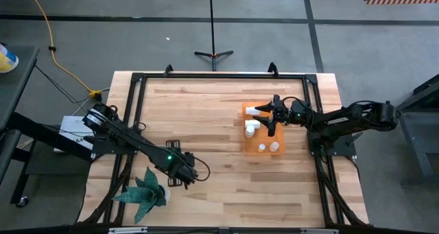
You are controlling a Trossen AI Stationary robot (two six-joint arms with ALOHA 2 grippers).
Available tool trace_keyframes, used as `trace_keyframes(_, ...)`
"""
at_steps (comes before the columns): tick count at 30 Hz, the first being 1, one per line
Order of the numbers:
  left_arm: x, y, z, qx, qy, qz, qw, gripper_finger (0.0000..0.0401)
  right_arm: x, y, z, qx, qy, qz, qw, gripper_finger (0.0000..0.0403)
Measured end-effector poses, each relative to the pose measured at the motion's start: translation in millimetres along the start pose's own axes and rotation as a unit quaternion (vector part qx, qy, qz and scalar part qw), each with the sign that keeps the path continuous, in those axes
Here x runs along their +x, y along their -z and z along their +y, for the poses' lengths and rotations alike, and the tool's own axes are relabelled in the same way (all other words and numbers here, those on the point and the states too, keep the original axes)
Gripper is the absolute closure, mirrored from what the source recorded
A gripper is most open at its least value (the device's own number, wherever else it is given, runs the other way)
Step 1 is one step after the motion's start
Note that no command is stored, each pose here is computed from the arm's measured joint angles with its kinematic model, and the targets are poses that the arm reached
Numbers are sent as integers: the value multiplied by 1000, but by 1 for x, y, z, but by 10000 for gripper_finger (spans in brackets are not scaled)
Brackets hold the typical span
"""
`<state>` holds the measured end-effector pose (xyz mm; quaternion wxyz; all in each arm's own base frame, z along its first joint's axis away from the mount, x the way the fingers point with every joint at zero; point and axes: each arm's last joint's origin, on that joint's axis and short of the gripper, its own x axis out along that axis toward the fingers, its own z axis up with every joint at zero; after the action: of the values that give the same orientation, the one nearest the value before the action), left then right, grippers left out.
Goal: Pick and place pill bottles into a basket
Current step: Put the blue pill bottle into the orange container
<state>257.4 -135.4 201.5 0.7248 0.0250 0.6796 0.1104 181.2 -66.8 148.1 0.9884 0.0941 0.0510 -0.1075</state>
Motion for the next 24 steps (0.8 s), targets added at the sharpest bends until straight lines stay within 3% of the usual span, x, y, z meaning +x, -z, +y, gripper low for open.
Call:
trace_keyframes(5,1,-4,5,76,-45,-28,996,135,0,0,0,0,0,1,1000,182)
trace_keyframes(12,16,-6,26,146,-23,29,989,135,0,3,0,3,1,14,1000,183)
trace_keyframes(17,35,3,36,215,-11,74,974,135,0,3,0,13,1,16,1000,182)
trace_keyframes(24,41,0,35,270,-42,36,961,135,0,3,-1,14,4,16,1000,183)
